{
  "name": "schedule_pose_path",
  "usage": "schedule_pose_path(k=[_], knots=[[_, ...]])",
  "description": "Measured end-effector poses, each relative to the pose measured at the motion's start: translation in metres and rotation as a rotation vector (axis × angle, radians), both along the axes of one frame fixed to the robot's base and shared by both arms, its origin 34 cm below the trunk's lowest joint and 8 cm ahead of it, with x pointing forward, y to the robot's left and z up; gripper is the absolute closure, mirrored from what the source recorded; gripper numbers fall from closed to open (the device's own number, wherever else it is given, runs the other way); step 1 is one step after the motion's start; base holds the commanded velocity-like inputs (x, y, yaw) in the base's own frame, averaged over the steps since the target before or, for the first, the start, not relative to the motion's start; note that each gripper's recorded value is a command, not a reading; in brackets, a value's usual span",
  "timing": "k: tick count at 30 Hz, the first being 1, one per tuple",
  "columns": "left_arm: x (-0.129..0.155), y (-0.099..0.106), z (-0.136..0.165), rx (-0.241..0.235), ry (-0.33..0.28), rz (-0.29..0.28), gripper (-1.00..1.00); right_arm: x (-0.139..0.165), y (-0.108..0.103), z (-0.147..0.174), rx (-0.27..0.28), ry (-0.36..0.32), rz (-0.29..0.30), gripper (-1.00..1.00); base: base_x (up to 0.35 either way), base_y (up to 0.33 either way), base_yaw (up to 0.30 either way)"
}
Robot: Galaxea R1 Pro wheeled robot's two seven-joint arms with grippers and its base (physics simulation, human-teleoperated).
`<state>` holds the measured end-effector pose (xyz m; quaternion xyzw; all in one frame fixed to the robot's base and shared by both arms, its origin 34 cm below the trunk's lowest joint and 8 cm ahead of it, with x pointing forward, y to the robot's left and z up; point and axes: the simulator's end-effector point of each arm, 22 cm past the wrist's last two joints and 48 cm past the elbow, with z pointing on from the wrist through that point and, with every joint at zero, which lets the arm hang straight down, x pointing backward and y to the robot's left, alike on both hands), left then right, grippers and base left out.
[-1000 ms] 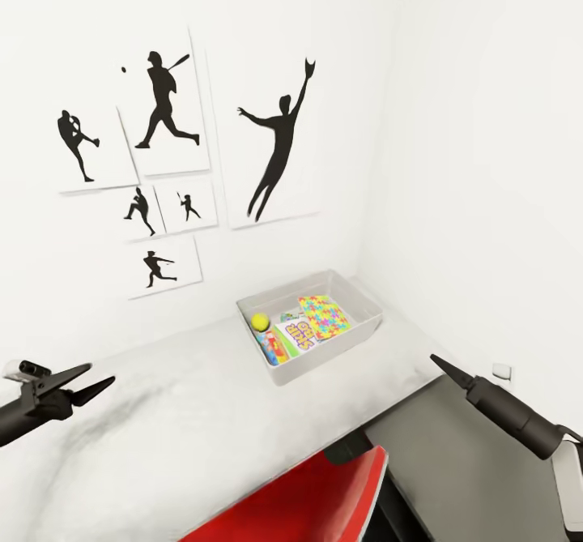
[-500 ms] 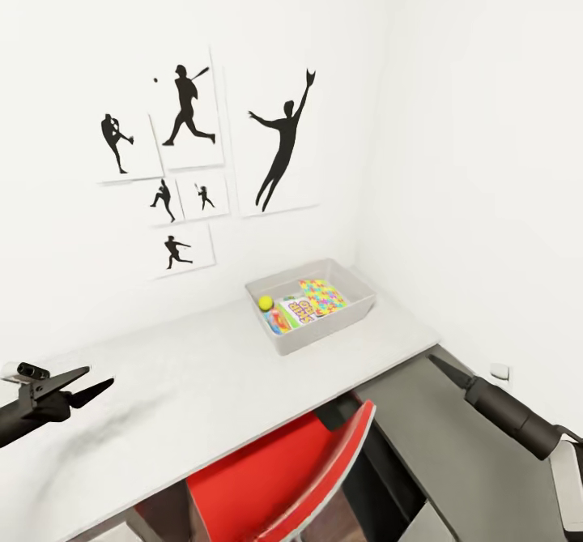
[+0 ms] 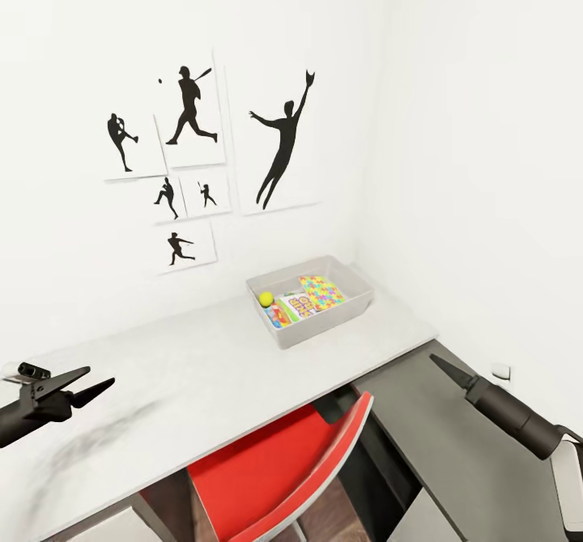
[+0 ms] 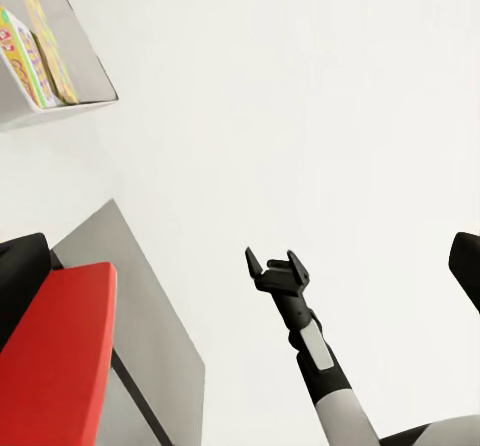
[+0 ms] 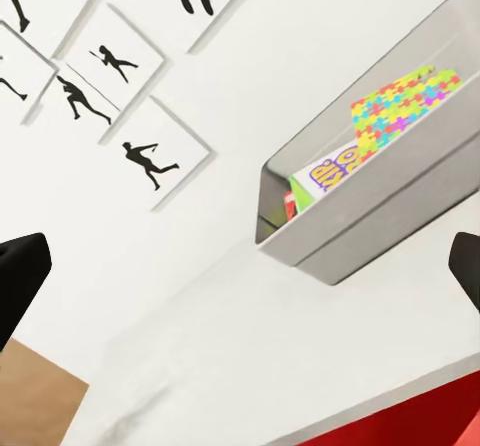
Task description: Put all the toys in the child's room - the three board games (two on the bed and one on the table), the two jigsaw puzzles on the table, and the tennis ball on the table - inside the toy box on the table in the child's room.
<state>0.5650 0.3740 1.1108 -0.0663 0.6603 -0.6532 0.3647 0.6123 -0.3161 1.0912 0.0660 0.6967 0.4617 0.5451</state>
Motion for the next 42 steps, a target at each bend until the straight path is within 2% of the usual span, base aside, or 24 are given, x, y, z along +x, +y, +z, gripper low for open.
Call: schedule_pose_path(k=[11,18,42], knots=[[0.000,0.000,0.000,-0.001,-0.002,0.000,-1.00,0.000,0.000,-0.001,-0.001,0.003,-0.002,-1.00,0.000,0.000,-0.005],[0.000,0.000,0.003,-0.002,-0.008,-0.001,-1.00,0.000,0.000,0.002,0.002,-0.003,0.000,-1.00,-0.077,0.040,-0.139],[-0.004,0.001,0.017,0.000,-0.039,-0.002,-1.00,-0.002,0.001,0.016,0.002,-0.028,0.000,-1.00,-0.242,0.150,-0.212]])
